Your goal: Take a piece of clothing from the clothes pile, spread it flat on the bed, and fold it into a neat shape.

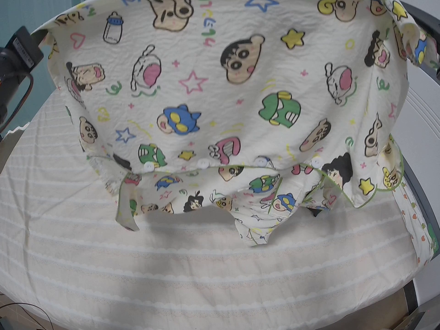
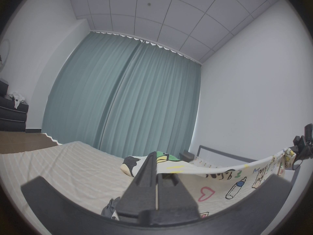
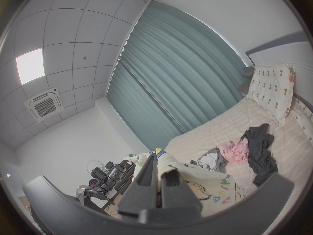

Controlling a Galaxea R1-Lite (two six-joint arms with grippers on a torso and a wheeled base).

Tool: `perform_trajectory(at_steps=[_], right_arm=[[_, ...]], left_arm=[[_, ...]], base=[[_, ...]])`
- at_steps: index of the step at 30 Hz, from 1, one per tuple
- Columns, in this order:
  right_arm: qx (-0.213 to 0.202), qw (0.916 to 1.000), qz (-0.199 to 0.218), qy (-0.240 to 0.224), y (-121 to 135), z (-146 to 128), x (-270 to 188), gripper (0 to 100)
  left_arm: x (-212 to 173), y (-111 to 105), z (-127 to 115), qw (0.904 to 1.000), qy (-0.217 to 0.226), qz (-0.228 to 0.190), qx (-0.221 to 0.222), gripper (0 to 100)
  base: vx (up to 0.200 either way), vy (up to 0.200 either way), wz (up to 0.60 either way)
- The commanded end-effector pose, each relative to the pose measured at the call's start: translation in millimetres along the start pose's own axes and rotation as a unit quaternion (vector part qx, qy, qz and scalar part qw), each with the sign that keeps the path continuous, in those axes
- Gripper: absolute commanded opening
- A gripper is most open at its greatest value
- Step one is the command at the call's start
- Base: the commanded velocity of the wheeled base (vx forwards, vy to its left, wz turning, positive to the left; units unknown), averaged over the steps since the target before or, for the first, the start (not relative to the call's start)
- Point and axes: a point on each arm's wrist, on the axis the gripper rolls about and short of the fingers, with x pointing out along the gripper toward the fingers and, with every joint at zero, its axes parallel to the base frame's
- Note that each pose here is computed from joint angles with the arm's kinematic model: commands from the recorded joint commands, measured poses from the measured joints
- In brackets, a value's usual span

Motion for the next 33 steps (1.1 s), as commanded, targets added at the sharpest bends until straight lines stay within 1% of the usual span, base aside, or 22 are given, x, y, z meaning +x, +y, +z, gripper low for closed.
perform_trajectory(at_steps=[1,5,7,12,13,19,26,33], right_arm=[[0.015,0.9991,-0.005,0.038,-12.2,-28.5,-7.0,0],[0.014,0.9993,0.007,0.035,-10.2,-30.5,-6.3,0],[0.016,0.9989,0.019,0.039,-6.2,-32.2,-5.8,0],[0.017,0.9985,0.033,0.041,-1.2,-32.1,-6.6,0],[0.017,0.9982,0.042,0.04,2.7,-31.0,-8.7,0],[0.017,0.9978,0.051,0.038,6.7,-29.1,-10.1,0],[0.016,0.9978,0.053,0.037,7.4,-27.2,-7.7,0],[0.017,0.9978,0.051,0.039,6.5,-28.0,-6.6,0]], left_arm=[[-41.4,11.8,-9.7,0.999,0.04,-0.018,0.005,0],[-45.4,14.0,-14.7,0.9986,0.049,-0.016,0.008,0],[-48.3,15.6,-21.3,0.998,0.06,-0.016,0.014,0],[-47.6,15.8,-23.3,0.9978,0.063,-0.014,0.015,0],[-47.1,15.8,-23.3,0.9978,0.063,-0.014,0.016,0],[-47.4,16.0,-24.1,0.9977,0.064,-0.013,0.016,0],[-48.7,16.1,-23.7,0.9977,0.064,-0.015,0.015,0],[-50.0,17.5,-30.2,0.9969,0.075,-0.013,0.021,0]], base=[[0.0,0.0,0.0],[0.0,0.0,0.0],[0.0,0.0,0.0],[-0.2,0.0,0.0],[-0.2,0.0,0.0],[-0.2,0.0,0.0],[0.0,0.0,0.0],[0.0,0.0,0.0]])
